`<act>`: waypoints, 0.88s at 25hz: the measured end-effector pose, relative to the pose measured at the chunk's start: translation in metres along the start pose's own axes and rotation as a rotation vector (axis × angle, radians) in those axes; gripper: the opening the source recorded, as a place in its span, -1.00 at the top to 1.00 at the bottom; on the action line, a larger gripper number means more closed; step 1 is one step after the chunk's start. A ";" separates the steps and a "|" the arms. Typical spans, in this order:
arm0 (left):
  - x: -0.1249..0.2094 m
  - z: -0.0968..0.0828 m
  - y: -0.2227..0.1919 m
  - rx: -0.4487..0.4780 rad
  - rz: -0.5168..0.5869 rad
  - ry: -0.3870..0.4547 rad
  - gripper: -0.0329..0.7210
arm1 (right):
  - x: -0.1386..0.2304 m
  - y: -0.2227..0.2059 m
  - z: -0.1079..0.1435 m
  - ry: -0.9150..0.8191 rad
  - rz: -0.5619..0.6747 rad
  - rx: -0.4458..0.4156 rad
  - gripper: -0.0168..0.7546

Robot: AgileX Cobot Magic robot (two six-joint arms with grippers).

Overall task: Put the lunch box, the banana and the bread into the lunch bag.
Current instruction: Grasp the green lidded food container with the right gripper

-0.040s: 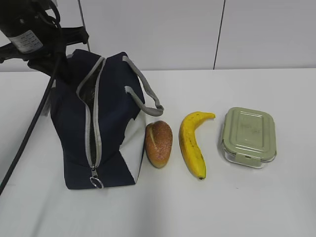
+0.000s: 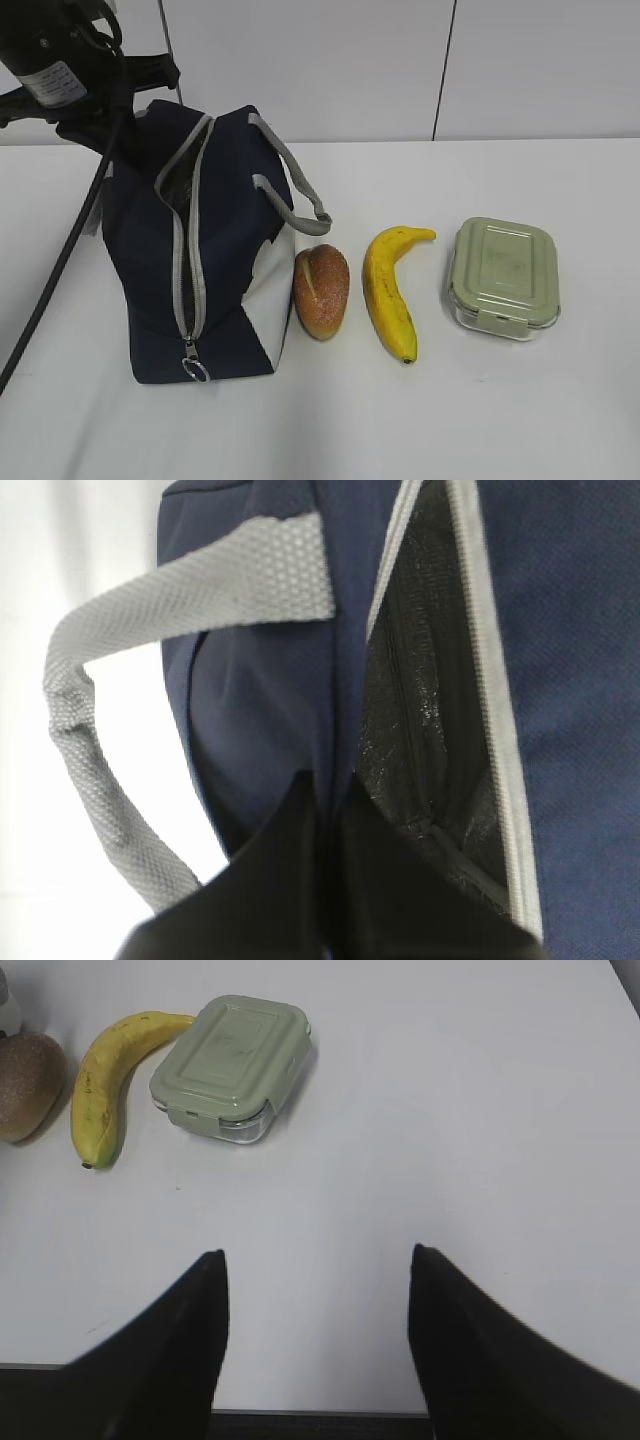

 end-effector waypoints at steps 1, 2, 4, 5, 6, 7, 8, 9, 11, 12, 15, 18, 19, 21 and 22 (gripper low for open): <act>0.000 0.000 0.000 0.000 0.000 -0.001 0.91 | 0.000 0.000 0.000 0.000 0.000 0.000 -0.19; 0.000 0.000 0.000 0.000 0.000 -0.002 0.91 | 0.000 0.000 0.000 0.000 0.000 0.000 -0.19; 0.000 0.000 0.000 0.000 0.000 -0.003 0.91 | 0.000 0.000 0.000 0.000 0.000 0.000 -0.19; 0.000 0.000 0.000 0.000 0.000 -0.003 0.91 | 0.000 0.000 0.000 0.000 0.000 0.000 -0.19; 0.000 0.000 0.000 0.000 0.000 -0.003 0.91 | 0.000 0.000 0.000 0.000 0.000 0.000 -0.19; 0.000 0.000 0.000 0.000 0.000 -0.003 0.91 | 0.000 0.000 0.000 0.000 0.000 0.000 -0.19; 0.000 0.000 0.000 0.000 0.000 -0.003 0.91 | 0.000 0.000 0.000 0.000 0.000 0.000 -0.19; 0.000 0.000 0.000 0.000 0.000 -0.003 0.91 | 0.000 0.000 0.000 0.000 0.000 0.000 -0.19; 0.000 0.000 0.000 0.000 0.001 -0.003 0.91 | 0.000 0.000 0.000 0.000 0.000 0.000 -0.19; 0.000 0.000 0.000 0.000 0.001 -0.003 0.91 | 0.000 0.000 0.000 0.000 0.000 0.000 -0.19; 0.000 0.000 0.000 0.000 0.001 -0.004 0.91 | 0.000 0.000 0.000 0.000 0.000 0.000 -0.19; 0.000 0.000 0.000 0.001 0.001 -0.005 0.91 | 0.000 0.000 0.000 0.000 0.000 0.000 -0.19; 0.000 0.000 0.000 0.001 0.001 -0.005 0.91 | 0.000 0.000 0.000 0.000 0.000 0.000 -0.19; 0.000 0.000 0.000 0.001 0.001 -0.005 0.91 | 0.000 0.000 0.000 0.000 0.000 0.000 -0.19; 0.000 0.000 0.000 0.001 0.001 -0.005 0.91 | 0.000 0.000 0.000 0.000 0.000 0.000 -0.19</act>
Point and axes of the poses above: a point on each arm's last joint axis where the gripper is mounted, y pointing back along that axis away from the gripper, z along the wrist's bending axis when the last joint is at zero, x = y × z, the point moved 10 cm from there along -y, pointing out along that axis toward the gripper, and after that the axes turned 14 degrees about -y, right-handed, at the moved point
